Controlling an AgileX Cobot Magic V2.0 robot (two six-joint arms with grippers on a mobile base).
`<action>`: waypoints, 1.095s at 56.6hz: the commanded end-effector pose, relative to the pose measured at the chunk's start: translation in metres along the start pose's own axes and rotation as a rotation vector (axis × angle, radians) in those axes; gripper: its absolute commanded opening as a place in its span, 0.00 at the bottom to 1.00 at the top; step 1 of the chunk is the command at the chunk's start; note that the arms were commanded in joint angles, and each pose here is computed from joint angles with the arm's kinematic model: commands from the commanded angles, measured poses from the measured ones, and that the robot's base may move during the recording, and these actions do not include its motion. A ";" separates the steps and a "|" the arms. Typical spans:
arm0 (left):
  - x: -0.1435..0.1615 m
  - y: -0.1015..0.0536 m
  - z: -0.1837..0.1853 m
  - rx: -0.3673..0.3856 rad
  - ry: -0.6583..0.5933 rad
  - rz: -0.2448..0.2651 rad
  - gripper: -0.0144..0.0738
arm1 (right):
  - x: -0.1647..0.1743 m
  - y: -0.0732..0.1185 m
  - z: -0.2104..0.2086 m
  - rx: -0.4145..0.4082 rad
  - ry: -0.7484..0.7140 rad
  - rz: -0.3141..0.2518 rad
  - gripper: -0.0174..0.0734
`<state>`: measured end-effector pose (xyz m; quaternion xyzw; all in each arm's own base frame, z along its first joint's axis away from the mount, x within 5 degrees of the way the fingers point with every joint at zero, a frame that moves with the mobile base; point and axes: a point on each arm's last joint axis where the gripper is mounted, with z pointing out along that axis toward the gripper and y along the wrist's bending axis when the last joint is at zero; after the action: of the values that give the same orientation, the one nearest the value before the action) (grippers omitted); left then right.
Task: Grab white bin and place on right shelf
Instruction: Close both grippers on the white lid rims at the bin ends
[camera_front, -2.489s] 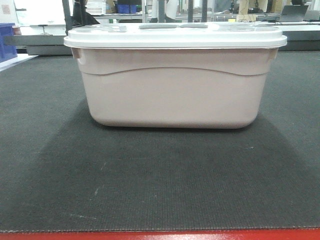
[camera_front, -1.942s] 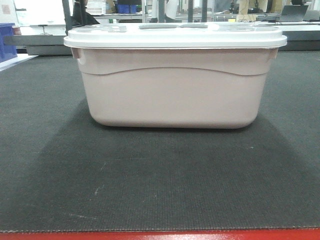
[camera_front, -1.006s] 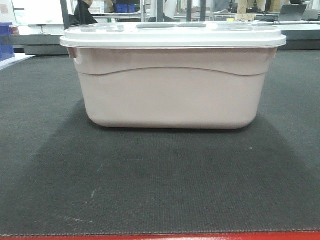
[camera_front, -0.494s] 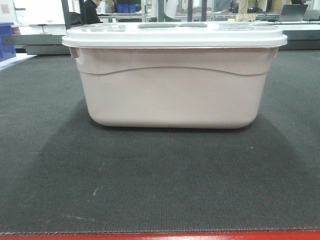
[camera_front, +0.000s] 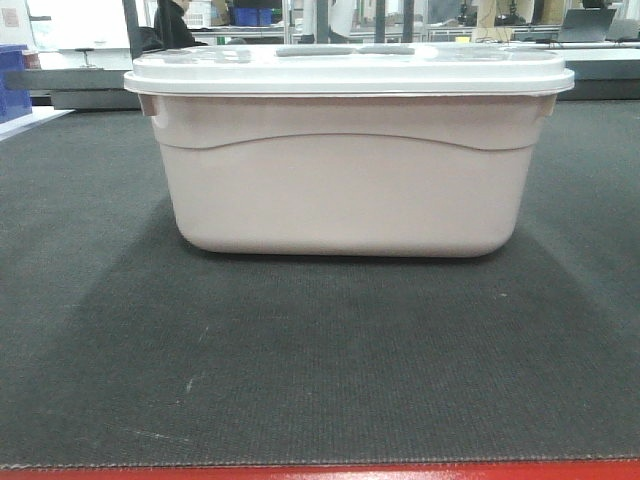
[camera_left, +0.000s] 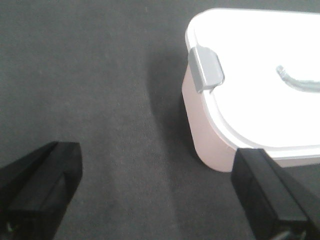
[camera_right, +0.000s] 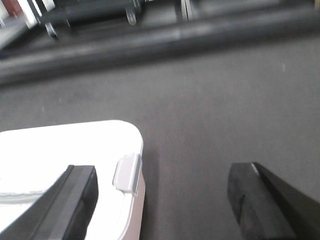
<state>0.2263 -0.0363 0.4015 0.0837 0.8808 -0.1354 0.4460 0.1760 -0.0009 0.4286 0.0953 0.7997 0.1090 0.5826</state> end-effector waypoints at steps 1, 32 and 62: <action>-0.025 0.008 0.005 0.045 -0.026 -0.011 0.75 | -0.029 -0.005 0.003 0.031 -0.011 0.056 0.88; -0.019 0.094 0.106 0.542 0.012 -0.318 0.75 | -0.004 -0.079 0.119 -0.210 0.353 0.203 0.88; -0.001 0.093 0.179 0.890 -0.007 -0.575 0.75 | 0.066 -0.101 0.201 -0.795 0.261 0.595 0.88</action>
<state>0.3985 0.0160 0.2427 -0.0428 0.7881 -0.5341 0.3031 0.3475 -0.0750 0.2496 0.1210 0.7675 0.5035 0.3779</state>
